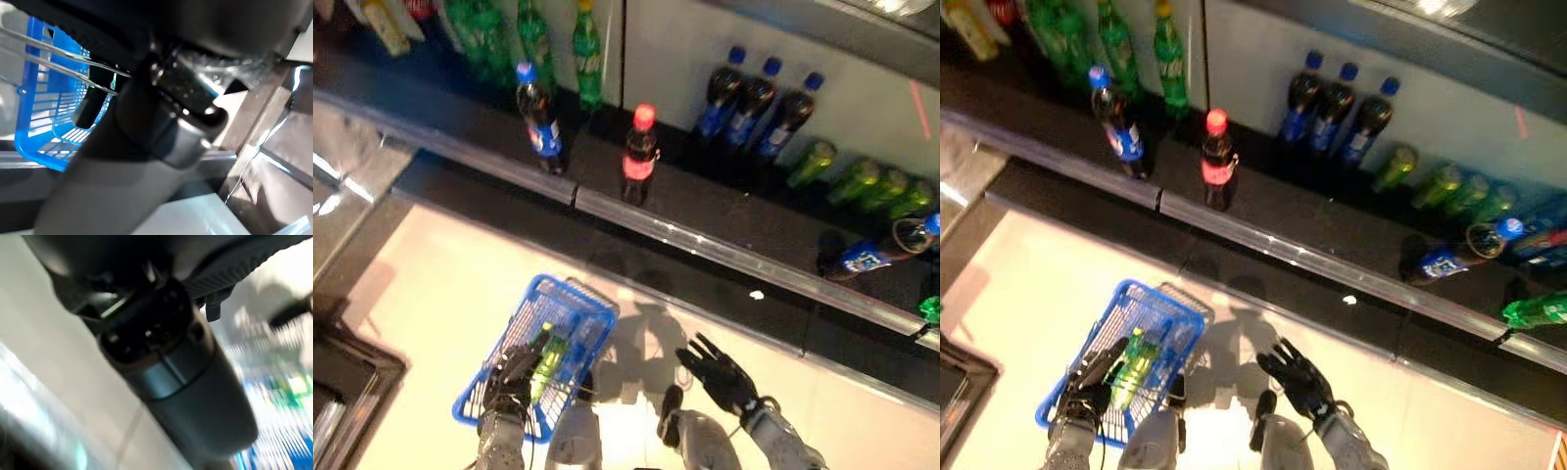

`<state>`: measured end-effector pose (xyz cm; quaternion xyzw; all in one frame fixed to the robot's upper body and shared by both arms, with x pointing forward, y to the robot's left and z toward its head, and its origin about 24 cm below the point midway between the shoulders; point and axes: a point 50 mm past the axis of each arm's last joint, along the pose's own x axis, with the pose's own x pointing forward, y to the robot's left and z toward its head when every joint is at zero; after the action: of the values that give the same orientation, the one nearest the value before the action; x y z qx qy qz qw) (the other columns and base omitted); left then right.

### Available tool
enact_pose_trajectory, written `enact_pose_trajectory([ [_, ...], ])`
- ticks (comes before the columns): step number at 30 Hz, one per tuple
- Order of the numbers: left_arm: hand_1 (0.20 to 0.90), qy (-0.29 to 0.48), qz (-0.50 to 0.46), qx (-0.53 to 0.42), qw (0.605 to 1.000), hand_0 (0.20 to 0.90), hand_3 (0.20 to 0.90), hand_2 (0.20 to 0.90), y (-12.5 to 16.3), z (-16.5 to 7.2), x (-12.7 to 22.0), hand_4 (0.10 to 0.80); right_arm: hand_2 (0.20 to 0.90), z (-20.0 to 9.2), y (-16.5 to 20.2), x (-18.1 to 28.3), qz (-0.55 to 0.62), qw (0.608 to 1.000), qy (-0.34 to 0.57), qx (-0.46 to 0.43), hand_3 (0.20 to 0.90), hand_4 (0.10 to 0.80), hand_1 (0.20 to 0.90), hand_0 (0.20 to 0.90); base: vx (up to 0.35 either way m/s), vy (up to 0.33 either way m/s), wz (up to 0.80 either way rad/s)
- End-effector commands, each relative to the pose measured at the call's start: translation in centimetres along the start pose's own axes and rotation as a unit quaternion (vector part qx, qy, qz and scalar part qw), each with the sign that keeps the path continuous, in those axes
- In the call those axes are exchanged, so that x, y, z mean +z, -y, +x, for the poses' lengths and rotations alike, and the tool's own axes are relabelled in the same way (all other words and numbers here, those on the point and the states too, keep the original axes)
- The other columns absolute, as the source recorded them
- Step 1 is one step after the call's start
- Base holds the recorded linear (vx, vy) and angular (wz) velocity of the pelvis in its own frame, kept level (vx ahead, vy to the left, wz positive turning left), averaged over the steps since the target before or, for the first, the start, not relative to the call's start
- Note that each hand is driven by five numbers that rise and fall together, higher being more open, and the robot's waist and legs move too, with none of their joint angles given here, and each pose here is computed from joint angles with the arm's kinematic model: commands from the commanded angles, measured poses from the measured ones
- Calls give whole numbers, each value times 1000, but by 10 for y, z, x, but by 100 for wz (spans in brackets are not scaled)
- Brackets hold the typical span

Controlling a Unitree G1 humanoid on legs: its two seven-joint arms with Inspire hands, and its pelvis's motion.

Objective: Pick up the drink and place into the basket.

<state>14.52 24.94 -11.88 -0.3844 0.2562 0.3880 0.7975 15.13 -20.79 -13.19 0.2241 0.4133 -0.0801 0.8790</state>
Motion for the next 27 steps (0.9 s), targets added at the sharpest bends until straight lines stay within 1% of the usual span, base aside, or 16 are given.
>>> enact_pose_trajectory([
  [1, 300, 85, -55, 11, 995, 300, 200, 300, -12, -1, 29, 100, 900, -14, 37, -18, -37, 995, -21, -93, 900, 800, 900, 900, 92, 107, -50],
  [3, 300, 94, -46, 45, 994, 300, 200, 300, -25, 0, 31, 100, 900, -23, 56, -35, -58, 985, -51, -152, 900, 800, 900, 900, 75, 102, -30],
  [5, 300, 83, -83, 74, 990, 300, 200, 300, -38, 1, 29, 100, 900, -33, 70, -47, -55, 979, -67, -185, 900, 800, 900, 900, 78, 110, -29],
  [6, 300, 81, -114, 105, 985, 300, 200, 300, -53, 1, 30, 100, 900, -41, 80, -56, -41, 974, -77, -210, 900, 800, 900, 900, 58, 87, -45],
  [7, 300, 81, -117, 109, 984, 300, 200, 300, -55, 1, 31, 100, 900, -42, 81, -57, -40, 973, -77, -215, 900, 800, 900, 900, 23, 55, -45],
  [9, 300, 86, -121, 143, 979, 300, 200, 300, -67, 0, 34, 100, 900, -47, 87, -62, -49, 966, -84, -241, 900, 800, 900, 900, -36, -6, -55],
  [12, 300, 98, -134, 208, 964, 300, 200, 300, -90, -6, 39, 100, 900, -49, 89, -65, -58, 961, -96, -253, 900, 800, 900, 900, -125, -77, -64],
  [15, 300, 104, -167, 267, 943, 300, 200, 300, -115, -15, 40, 100, 900, -43, 83, -62, -114, 958, -103, -243, 900, 800, 900, 900, -201, -118, -102],
  [18, 300, 106, -188, 282, 935, 300, 200, 300, -123, -19, 38, 100, 900, -41, 81, -63, -117, 957, -107, -244, 900, 800, 900, 900, -104, -152, -69],
  [19, 300, 110, -214, 303, 922, 300, 200, 300, -133, -24, 34, 100, 900, -42, 81, -64, -124, 954, -116, -246, 900, 800, 900, 900, -72, -235, -68],
  [20, 300, 112, -222, 308, 918, 300, 200, 300, -135, -26, 33, 100, 900, -42, 82, -65, -128, 953, -120, -246, 900, 800, 900, 900, -76, -427, -84],
  [21, 300, 125, -261, 323, 901, 300, 200, 300, -142, -30, 30, 100, 900, -43, 83, -66, -147, 950, -130, -243, 900, 800, 900, 900, -5, -366, -69],
  [23, 300, 142, -305, 334, 881, 300, 200, 300, -148, -34, 30, 100, 900, -45, 85, -68, -159, 948, -142, -235, 900, 800, 900, 900, -66, -422, -78],
  [25, 300, 165, -360, 353, 848, 300, 200, 300, -157, -40, 32, 100, 900, -45, 85, -68, -176, 948, -145, -224, 900, 800, 900, 900, -42, -395, -57],
  [27, 300, 179, -397, 363, 824, 300, 200, 300, -166, -46, 31, 100, 900, -45, 86, -66, -175, 949, -144, -221, 900, 800, 900, 900, -16, -341, -41],
])
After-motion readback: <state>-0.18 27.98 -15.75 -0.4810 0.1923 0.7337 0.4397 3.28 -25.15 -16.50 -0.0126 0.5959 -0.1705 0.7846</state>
